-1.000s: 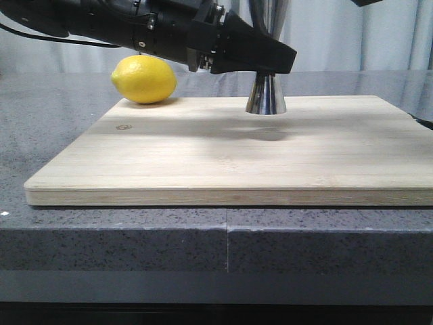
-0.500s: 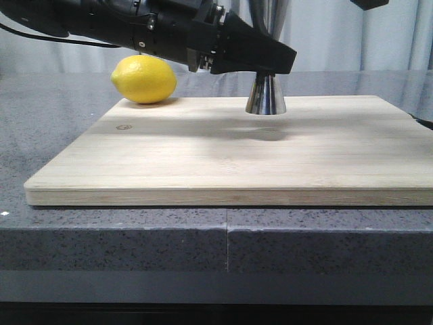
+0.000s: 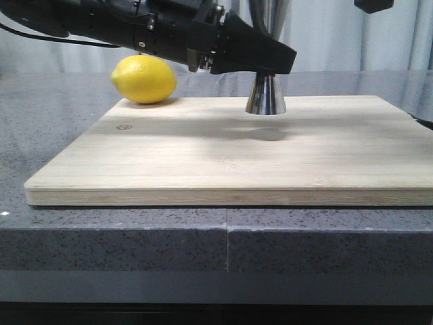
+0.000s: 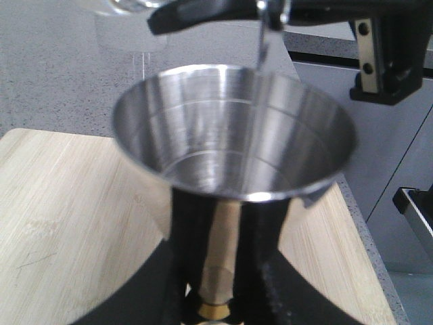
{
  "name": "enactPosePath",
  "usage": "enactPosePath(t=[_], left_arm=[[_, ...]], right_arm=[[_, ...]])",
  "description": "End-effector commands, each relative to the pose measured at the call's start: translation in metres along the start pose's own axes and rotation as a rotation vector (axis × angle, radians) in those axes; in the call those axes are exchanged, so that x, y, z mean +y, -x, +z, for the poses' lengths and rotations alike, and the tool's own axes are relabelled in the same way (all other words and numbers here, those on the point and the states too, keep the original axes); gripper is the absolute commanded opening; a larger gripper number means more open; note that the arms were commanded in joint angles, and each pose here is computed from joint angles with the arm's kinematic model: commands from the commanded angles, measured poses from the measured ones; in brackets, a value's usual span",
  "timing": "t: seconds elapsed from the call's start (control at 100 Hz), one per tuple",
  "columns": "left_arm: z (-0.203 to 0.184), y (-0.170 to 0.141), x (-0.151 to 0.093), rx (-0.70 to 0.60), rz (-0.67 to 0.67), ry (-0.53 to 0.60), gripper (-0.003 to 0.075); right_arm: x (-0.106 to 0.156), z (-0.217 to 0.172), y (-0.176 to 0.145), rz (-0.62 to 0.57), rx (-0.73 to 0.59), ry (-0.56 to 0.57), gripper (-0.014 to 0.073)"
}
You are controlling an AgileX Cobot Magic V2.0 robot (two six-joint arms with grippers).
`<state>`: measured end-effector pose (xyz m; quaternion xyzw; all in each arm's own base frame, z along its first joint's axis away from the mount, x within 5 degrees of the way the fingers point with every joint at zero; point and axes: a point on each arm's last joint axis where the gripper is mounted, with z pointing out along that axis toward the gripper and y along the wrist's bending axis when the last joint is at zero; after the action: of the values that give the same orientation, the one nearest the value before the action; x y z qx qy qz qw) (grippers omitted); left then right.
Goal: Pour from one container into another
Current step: 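Tilt the beaker further with the right gripper, pouring into the jigger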
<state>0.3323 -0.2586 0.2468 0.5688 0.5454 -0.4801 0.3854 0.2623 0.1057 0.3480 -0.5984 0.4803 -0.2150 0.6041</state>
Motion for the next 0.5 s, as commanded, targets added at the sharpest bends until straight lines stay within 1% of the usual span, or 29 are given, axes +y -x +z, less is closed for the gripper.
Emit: enactPosePath(t=[0.0,0.49], left_arm=[[-0.0094,0.0427,-0.0179,-0.133,0.058,-0.071,-0.0021],[-0.0094,0.0428,-0.0181,-0.133,0.058,-0.073,-0.0021]], right_arm=[[-0.0192,-0.01,0.0094,-0.022,-0.033,-0.066,0.0229],[-0.0183,-0.0099,0.0092,-0.061,-0.03,-0.056,0.0229]])
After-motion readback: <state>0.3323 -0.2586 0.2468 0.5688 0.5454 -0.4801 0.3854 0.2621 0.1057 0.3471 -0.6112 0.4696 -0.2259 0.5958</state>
